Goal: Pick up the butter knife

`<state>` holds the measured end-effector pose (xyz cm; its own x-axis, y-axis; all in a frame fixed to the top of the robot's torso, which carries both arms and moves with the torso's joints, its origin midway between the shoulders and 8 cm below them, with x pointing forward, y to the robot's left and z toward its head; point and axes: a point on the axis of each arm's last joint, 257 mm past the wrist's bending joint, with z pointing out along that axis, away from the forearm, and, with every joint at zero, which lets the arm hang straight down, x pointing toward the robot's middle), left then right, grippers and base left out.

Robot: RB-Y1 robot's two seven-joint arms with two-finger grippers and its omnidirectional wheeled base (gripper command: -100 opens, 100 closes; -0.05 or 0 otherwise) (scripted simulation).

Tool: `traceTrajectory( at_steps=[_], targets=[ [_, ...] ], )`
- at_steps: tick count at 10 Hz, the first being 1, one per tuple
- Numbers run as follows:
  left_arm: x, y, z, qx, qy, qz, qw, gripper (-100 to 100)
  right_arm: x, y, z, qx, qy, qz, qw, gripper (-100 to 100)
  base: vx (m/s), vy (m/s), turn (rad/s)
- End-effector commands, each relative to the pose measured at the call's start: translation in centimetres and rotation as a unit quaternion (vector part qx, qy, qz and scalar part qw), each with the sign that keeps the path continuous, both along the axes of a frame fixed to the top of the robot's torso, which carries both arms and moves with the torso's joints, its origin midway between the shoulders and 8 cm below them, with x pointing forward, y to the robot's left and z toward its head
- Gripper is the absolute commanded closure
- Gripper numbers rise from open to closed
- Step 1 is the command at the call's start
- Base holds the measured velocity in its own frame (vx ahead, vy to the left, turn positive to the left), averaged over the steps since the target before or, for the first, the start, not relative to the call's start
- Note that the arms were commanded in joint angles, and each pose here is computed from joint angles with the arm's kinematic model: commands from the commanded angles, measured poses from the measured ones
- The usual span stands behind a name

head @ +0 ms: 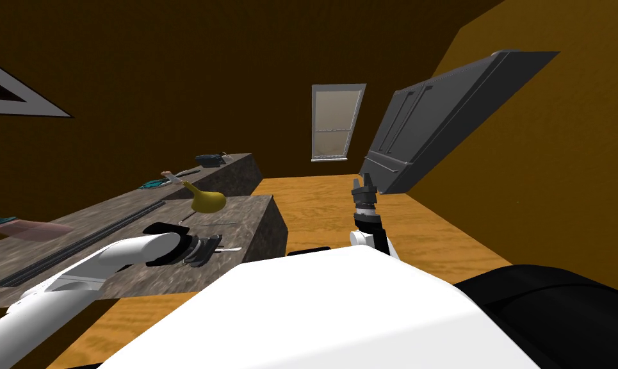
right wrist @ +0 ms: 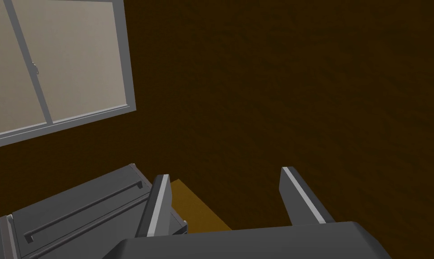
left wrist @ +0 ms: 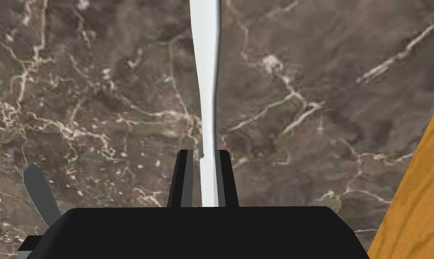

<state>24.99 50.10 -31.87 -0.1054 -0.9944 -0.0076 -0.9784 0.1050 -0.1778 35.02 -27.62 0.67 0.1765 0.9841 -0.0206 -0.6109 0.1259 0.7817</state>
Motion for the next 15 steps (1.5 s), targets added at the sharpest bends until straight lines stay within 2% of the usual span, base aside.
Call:
traceTrajectory(
  at_steps=[1, 2, 3, 4, 5, 6, 7, 8, 12, 13, 14, 15],
  targets=[
    [0.9, 0.6, 0.4, 0.009, -0.016, 0.005, 0.9998, -100, 0.0, 0.0, 0.0, 0.000, 0.000, 0.000, 1.0000, 0, -0.089, -0.145, 0.037],
    [1.5, 1.1, 0.6, 0.015, -0.026, 0.008, 0.9995, -100, 0.0, 0.0, 0.0, 0.000, 0.000, 0.000, 1.0000, 0, -0.093, -0.149, 0.027],
    [1.0, 0.8, 0.4, 0.012, -0.019, 0.005, 0.9997, -100, 0.0, 0.0, 0.0, 0.000, 0.000, 0.000, 1.0000, 0, -0.038, -0.067, 0.014],
    [1.1, 0.8, 0.4, 0.012, -0.021, 0.006, 0.9997, 0, 0.0, 0.0, 0.0, 0.000, 0.000, 0.000, 1.0000, 0, -0.007, -0.013, 0.001],
    [0.8, 1.0, -1.1, 0.011, -0.021, 0.013, 0.9996, -100, 0.0, 0.0, 0.0, 0.000, 0.000, 0.000, 1.0000, 0, -0.003, 0.005, -0.096],
    [0.6, 1.0, -1.9, 0.010, -0.021, 0.016, 0.9996, -100, 0.0, 0.0, 0.0, 0.000, 0.000, 0.000, 1.0000, 0, -0.001, 0.022, -0.126],
    [0.7, 1.1, -1.4, 0.010, -0.020, 0.014, 0.9996, -100, 0.0, 0.0, 0.0, 0.000, 0.000, 0.000, 1.0000, 0, -0.001, 0.013, -0.024],
    [0.7, 1.2, -1.5, 0.011, -0.021, 0.014, 0.9996, 100, 0.0, 0.0, 0.0, 0.000, 0.000, 0.000, 1.0000, 0, 0.000, 0.000, 0.000],
    [0.7, 1.2, -1.5, 0.011, -0.021, 0.014, 0.9996, 100, 0.0, 0.0, 0.0, 0.000, 0.000, 0.000, 1.0000, 0, 0.000, 0.000, 0.000],
    [0.7, 1.2, -1.5, 0.011, -0.021, 0.014, 0.9996, 0, 0.0, 0.0, 0.0, 0.000, 0.000, 0.000, 1.0000, 0, 0.000, 0.000, 0.000],
    [2.7, 1.5, 0.7, 0.022, -0.045, 0.002, 0.9987, -100, 0.0, 0.0, 0.0, 0.000, 0.000, 0.000, 1.0000, 0, -0.036, 0.006, 0.110],
    [3.4, 1.3, 1.7, 0.025, -0.055, -0.005, 0.9981, -100, 0.0, 0.0, 0.0, 0.000, 0.000, 0.000, 1.0000, 0, -0.103, -0.001, 0.193]
  ],
)
